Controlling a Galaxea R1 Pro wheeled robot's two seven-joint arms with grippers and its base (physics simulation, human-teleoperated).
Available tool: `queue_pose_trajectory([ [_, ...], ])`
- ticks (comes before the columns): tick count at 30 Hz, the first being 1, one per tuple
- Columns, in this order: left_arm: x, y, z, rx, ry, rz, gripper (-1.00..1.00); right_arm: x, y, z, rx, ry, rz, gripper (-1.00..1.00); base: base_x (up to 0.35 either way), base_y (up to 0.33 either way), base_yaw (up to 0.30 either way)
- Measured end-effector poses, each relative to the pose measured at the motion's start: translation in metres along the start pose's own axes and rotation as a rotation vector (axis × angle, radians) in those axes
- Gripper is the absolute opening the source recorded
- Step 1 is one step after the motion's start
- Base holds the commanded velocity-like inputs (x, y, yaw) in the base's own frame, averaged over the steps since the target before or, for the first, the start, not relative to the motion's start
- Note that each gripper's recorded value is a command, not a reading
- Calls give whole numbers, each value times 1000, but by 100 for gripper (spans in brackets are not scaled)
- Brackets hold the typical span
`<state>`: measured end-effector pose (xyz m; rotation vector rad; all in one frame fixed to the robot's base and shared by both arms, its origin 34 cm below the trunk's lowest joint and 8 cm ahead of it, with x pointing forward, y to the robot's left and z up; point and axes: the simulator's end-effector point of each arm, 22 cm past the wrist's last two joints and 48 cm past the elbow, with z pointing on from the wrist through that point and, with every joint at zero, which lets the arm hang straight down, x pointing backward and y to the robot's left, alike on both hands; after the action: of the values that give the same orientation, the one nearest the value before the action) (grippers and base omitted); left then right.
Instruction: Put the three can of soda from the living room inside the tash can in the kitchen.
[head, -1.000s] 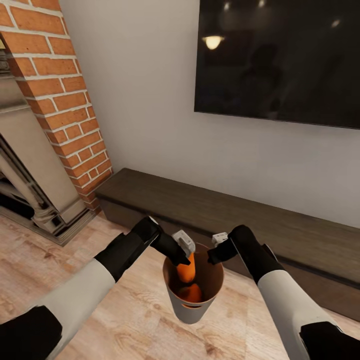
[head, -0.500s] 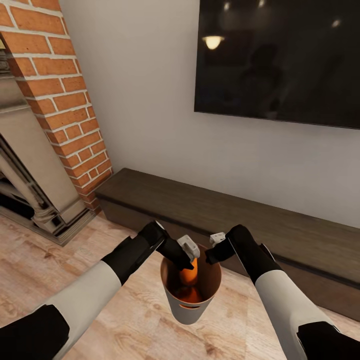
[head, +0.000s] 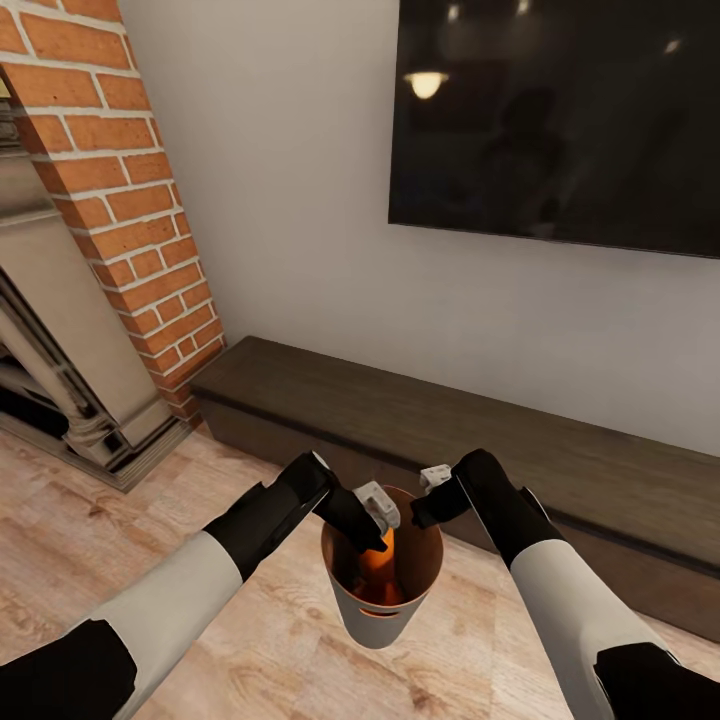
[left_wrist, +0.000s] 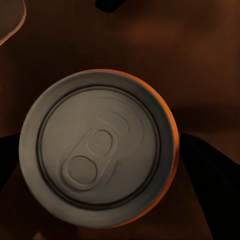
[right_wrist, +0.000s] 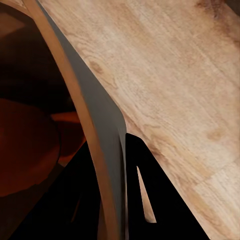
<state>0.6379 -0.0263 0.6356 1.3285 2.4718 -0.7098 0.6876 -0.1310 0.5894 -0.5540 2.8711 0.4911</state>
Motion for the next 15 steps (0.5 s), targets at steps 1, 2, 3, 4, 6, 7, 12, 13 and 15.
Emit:
queue_pose_trajectory([
  [1,0,0,0,0,1,1,-100,0,0,0,0,0,0,-100,0,0,0],
  [2,0,0,0,0,1,1,-100,0,0,0,0,0,0,-100,0,0,0],
  [3,0,0,0,0,1,1,-100,0,0,0,0,0,0,-100,0,0,0],
  [4,0,0,0,0,1,1,-100,0,0,0,-1,0,1,-100,0,0,0],
  [6,0,0,0,1,1,1,100,0,0,0,-1,0,1,-100,0,0,0],
  [7,0,-1,0,2,0,1,100,0,0,0,0,0,1,-100,0,0,0],
  [12,-2,-1,1,4,-11,12,100,0,-1,0,0,0,2,-100,0,0,0],
  [13,-2,-1,1,3,-13,15,100,0,-1,0,0,0,2,-100,0,0,0],
  [15,-3,-1,0,3,-18,19,100,0,-2,0,4,0,0,-100,0,0,0],
])
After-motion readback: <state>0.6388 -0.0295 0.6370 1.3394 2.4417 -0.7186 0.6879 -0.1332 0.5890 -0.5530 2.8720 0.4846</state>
